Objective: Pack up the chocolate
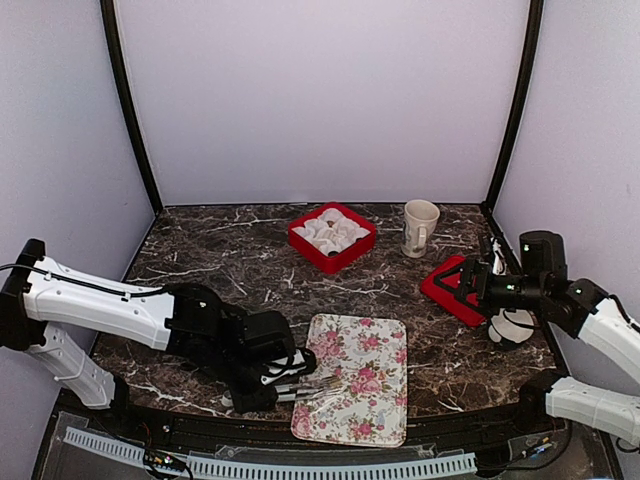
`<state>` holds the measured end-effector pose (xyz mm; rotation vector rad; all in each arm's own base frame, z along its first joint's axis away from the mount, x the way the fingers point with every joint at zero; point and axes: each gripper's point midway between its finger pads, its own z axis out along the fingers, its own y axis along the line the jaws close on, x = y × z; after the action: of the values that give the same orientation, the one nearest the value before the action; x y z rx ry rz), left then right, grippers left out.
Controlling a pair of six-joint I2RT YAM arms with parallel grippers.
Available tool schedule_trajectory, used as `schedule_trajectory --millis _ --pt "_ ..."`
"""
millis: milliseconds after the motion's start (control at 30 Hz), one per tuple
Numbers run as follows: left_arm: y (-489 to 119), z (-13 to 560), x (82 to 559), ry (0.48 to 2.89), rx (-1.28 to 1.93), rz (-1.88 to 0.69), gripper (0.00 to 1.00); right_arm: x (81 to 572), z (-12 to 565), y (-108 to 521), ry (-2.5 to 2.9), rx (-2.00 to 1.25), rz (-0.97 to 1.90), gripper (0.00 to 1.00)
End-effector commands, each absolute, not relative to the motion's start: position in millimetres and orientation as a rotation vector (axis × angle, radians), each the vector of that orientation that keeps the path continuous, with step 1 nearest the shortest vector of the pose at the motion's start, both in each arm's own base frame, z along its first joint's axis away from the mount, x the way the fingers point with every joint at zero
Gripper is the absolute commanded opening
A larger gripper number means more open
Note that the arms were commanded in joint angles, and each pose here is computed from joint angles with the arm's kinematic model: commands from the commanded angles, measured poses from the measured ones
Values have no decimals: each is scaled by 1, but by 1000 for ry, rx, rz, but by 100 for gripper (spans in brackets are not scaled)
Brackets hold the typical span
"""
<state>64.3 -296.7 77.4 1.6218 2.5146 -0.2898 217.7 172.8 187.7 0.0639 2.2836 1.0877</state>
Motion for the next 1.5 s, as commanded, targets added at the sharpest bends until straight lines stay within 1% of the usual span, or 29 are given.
schedule_trajectory --millis 0,167,300,500,667,933,1133,1467 --pt "-313 115 76 2457 1537 -418 18 219 194 175 2249 39 1105 100" --pt "-324 151 107 2420 1404 -531 17 221 194 176 2250 33 1100 100" --pt "-330 172 145 2394 1306 -564 17 224 196 177 2250 27 1093 100" --pt "-332 197 227 2390 1096 -568 17 227 197 178 2257 17 1082 100" --pt "-332 206 293 2403 938 -540 17 229 195 178 2264 20 1080 100" --pt "-329 192 380 2459 718 -507 18 233 190 178 2276 32 1066 100" --pt "-312 168 425 2520 600 -468 18 235 184 177 2295 42 1061 100" --pt "-302 145 464 2557 560 -442 20 239 177 178 2317 49 1059 100"
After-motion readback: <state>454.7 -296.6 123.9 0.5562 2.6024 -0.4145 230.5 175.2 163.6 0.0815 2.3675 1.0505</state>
